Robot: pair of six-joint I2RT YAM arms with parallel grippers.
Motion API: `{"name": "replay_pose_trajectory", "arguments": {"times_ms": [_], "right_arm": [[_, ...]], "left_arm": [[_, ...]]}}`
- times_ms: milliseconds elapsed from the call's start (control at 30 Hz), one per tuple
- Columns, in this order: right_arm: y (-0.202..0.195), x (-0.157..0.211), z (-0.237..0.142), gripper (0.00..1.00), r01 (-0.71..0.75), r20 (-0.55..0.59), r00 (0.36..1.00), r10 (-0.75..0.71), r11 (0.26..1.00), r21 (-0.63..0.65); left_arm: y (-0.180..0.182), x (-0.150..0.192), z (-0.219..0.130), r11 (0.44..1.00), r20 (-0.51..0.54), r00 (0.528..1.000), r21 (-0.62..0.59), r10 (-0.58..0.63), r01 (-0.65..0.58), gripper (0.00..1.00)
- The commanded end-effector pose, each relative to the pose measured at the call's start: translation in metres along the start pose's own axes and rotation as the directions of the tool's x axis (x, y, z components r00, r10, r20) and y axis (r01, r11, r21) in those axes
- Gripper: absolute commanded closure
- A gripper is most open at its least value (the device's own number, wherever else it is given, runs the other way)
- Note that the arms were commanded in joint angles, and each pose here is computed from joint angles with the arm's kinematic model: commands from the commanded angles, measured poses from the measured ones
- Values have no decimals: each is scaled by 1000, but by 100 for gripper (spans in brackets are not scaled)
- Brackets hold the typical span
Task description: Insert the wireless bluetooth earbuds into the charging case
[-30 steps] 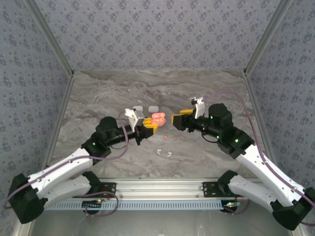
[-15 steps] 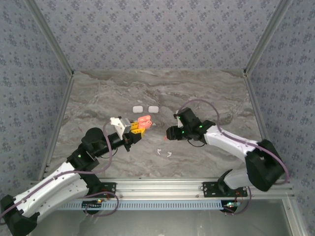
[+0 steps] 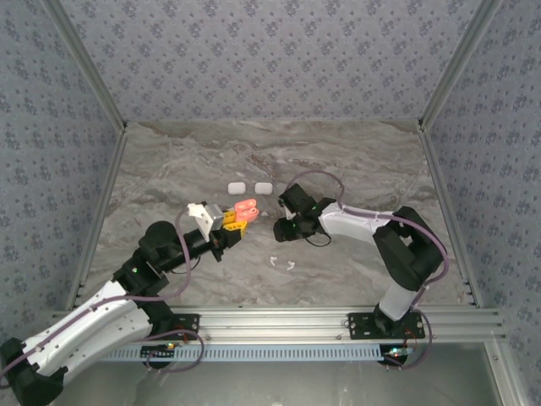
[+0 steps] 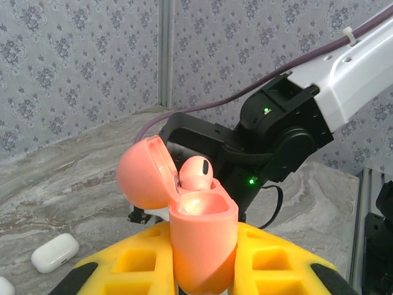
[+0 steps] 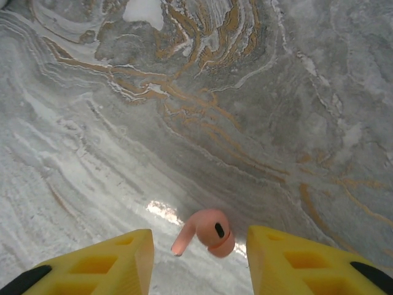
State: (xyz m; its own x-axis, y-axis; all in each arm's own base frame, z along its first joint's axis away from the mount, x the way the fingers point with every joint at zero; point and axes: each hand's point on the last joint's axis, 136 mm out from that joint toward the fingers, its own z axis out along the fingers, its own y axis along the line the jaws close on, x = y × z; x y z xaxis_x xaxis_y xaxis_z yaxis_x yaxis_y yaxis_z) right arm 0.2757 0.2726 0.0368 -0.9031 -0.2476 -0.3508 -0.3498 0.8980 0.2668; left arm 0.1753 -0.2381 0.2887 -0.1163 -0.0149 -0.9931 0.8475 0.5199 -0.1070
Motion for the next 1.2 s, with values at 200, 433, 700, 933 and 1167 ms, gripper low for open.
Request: {"name": "replay_pose_trajectory", "arguments": {"times_ms": [200, 433, 700, 933, 1167], "right_arm": [[-2, -4, 10, 64, 37, -26, 999, -36, 999, 36], [-3, -1, 15, 68, 37, -58, 998, -35, 998, 45], [-9, 11, 13, 70, 29, -107, 994, -22, 997, 65], [-10, 17, 11, 71, 35, -125, 992, -26, 997, 70], [-2, 9, 1, 78, 36, -95, 995, -32, 999, 41]], "left_arm": [[-1, -8, -5, 1000, 31, 999, -8, 16, -16, 100], [0, -8, -4, 1000, 32, 999, -10, 16, -15, 100], [1, -7, -4, 1000, 30, 999, -14, 16, -16, 100], [1, -8, -3, 1000, 32, 999, -16, 18, -17, 100], [2, -8, -2, 1000, 31, 999, -18, 20, -20, 100]]}}
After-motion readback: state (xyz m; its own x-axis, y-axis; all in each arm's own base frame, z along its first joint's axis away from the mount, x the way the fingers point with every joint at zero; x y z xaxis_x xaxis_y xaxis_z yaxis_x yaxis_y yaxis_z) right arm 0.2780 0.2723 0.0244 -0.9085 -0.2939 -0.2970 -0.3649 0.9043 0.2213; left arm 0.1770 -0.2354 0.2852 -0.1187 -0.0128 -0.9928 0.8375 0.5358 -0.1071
